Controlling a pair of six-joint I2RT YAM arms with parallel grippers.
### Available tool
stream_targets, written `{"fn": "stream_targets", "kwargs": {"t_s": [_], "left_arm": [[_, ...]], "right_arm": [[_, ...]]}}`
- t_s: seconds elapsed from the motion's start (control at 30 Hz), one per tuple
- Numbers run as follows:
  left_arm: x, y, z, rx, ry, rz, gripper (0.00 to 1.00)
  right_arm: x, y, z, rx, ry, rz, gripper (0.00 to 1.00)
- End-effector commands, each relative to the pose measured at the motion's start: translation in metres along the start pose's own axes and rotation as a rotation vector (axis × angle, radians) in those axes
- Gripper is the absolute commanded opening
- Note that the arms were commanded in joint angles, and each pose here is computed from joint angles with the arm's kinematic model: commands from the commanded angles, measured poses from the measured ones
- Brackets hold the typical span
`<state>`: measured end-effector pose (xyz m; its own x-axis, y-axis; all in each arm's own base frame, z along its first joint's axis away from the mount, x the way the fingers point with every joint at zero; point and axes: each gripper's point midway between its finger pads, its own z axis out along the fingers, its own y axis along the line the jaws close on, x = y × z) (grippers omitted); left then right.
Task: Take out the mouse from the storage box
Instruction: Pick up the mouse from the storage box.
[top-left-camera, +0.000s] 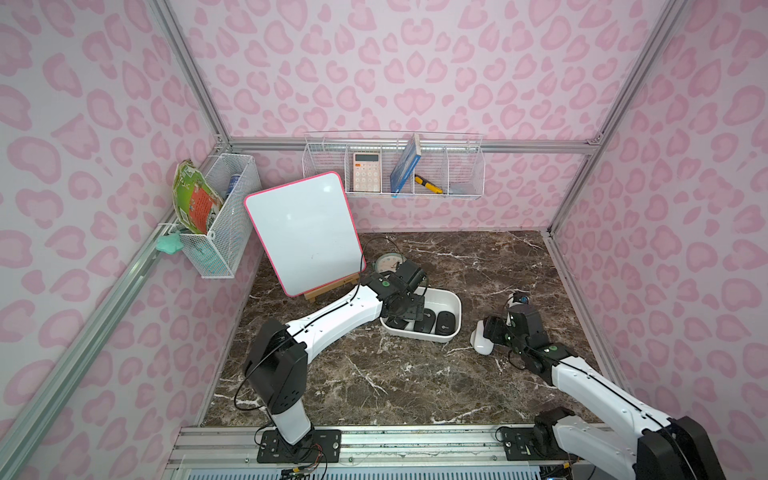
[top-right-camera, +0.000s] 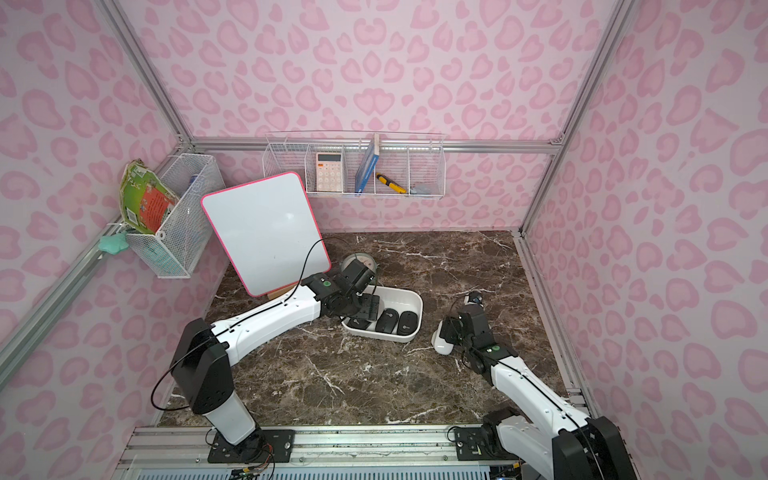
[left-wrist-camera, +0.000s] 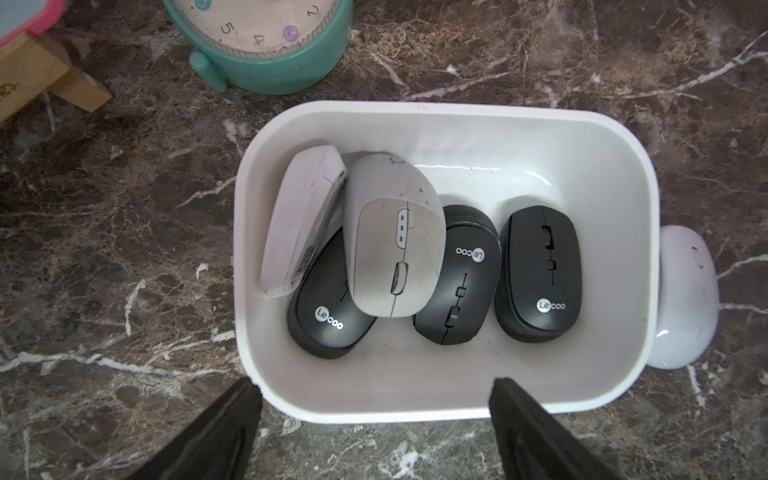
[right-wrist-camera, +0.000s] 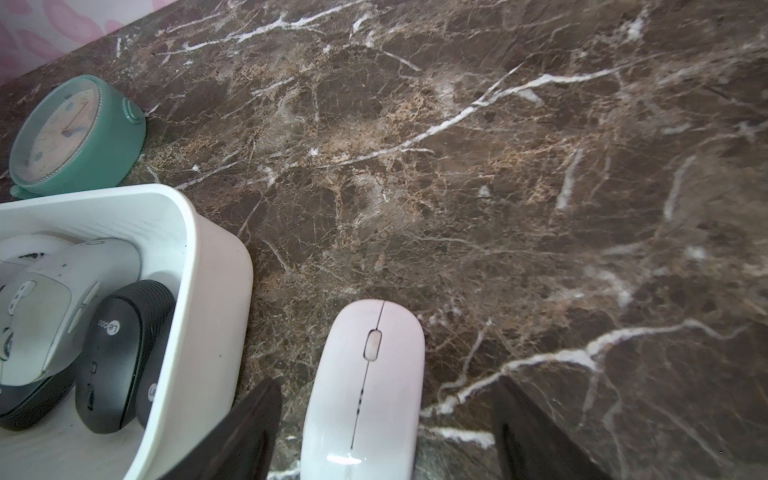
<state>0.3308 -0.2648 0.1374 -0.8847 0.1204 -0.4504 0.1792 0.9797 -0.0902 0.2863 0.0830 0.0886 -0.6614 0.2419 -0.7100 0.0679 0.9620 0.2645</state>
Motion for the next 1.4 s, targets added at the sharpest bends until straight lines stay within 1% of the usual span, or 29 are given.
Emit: {"fn": "stream_targets", "kwargs": {"t_s": [0.0,0.13,0.27,0.6,0.87,1.0,1.17,1.37], "left_arm": [[0.001,0.005,0.003,-0.057,0.034,0.043,0.91],[-0.002,0.002,0.012,-0.080,0.059,0.056,0.91],[-0.003,-0.002,0.024,-0.094,0.087,0.066,0.90],[-0.001,-0.009,0.049,-0.122,0.156,0.085,0.90],[-0.001,-0.011,0.069,-0.154,0.190,0.106,0.86],[0.000,-0.006,0.079,-0.198,0.204,0.109,0.85],[-0.001,-0.007,0.091,-0.217,0.212,0.117,0.81],[0.000,-0.008,0.099,-0.222,0.216,0.110,0.69]], "right_arm": [[-0.014,0.002,-0.007,-0.029,-0.100,-0.006,0.82],[-0.013,-0.003,-0.014,-0.049,-0.148,0.002,0.84],[-0.012,-0.003,-0.016,-0.066,-0.168,0.005,0.84],[-0.011,-0.002,-0.016,-0.075,-0.169,0.002,0.84],[-0.010,-0.001,-0.015,-0.078,-0.172,0.002,0.84],[-0.011,-0.001,-0.015,-0.081,-0.173,0.002,0.84],[-0.011,0.000,-0.016,-0.087,-0.178,0.001,0.84],[-0.010,0.000,-0.016,-0.088,-0.177,0.001,0.84]]}}
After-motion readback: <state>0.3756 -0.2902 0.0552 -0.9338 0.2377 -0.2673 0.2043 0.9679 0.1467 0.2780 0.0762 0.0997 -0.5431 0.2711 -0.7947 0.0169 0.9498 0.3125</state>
